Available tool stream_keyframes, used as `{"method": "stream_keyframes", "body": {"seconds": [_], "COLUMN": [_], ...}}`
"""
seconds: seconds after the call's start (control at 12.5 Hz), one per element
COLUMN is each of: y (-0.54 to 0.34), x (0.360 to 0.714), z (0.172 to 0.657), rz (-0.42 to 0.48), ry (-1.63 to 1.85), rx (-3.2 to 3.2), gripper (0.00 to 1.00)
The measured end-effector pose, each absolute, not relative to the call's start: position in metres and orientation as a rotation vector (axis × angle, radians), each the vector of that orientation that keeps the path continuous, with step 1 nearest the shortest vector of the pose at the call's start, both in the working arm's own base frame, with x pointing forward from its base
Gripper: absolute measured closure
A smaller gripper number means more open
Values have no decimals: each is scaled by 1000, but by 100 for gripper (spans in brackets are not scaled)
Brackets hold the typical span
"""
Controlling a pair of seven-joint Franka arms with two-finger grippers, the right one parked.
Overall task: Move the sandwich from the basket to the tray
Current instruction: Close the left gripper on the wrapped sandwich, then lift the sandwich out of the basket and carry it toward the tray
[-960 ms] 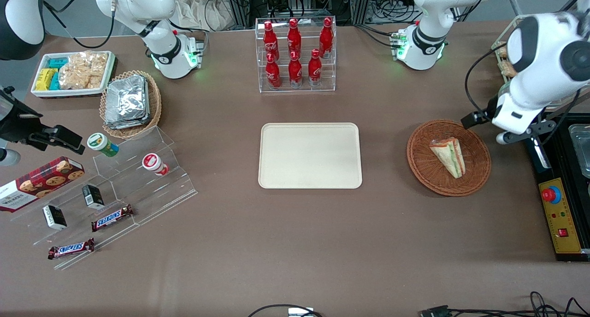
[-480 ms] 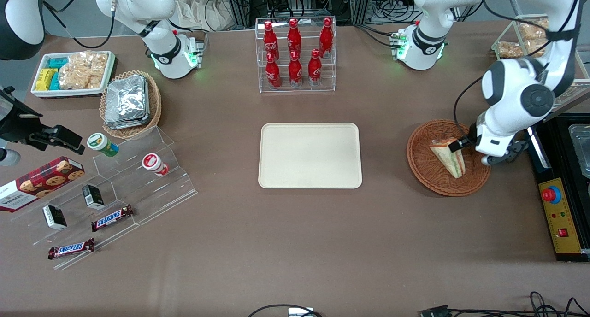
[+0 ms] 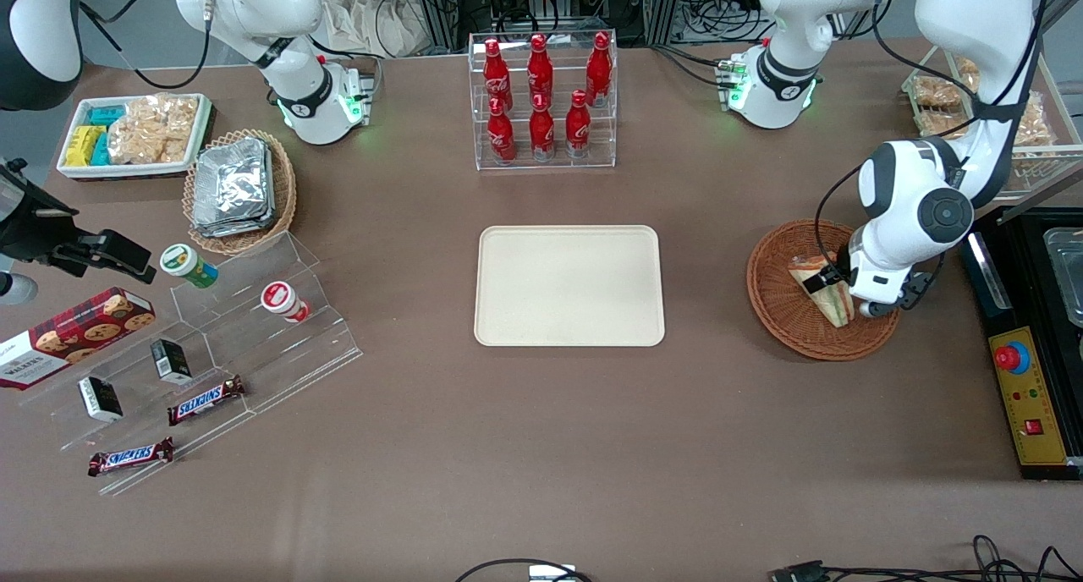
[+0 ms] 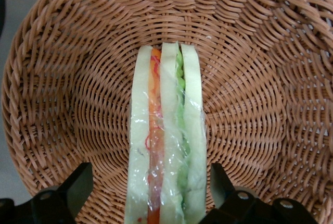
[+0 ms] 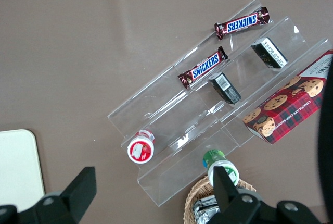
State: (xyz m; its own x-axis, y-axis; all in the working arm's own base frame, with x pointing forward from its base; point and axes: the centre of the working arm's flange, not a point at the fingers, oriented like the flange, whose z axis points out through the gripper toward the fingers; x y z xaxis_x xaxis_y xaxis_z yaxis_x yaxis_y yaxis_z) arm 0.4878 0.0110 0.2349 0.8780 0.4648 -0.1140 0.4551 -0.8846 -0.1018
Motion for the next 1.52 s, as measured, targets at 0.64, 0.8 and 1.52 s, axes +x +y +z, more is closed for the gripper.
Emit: {"method": "stream_keyframes", "body": {"seconds": [0.64,0.8,1.52], "y": [9,11,-67], "x": [491,492,506], "z": [262,318,596], "rz": [226,269,285], "ry": [-709,-620,-148], "rx": [-2966,-2965,-3017], "gripper": [62,70,81]}}
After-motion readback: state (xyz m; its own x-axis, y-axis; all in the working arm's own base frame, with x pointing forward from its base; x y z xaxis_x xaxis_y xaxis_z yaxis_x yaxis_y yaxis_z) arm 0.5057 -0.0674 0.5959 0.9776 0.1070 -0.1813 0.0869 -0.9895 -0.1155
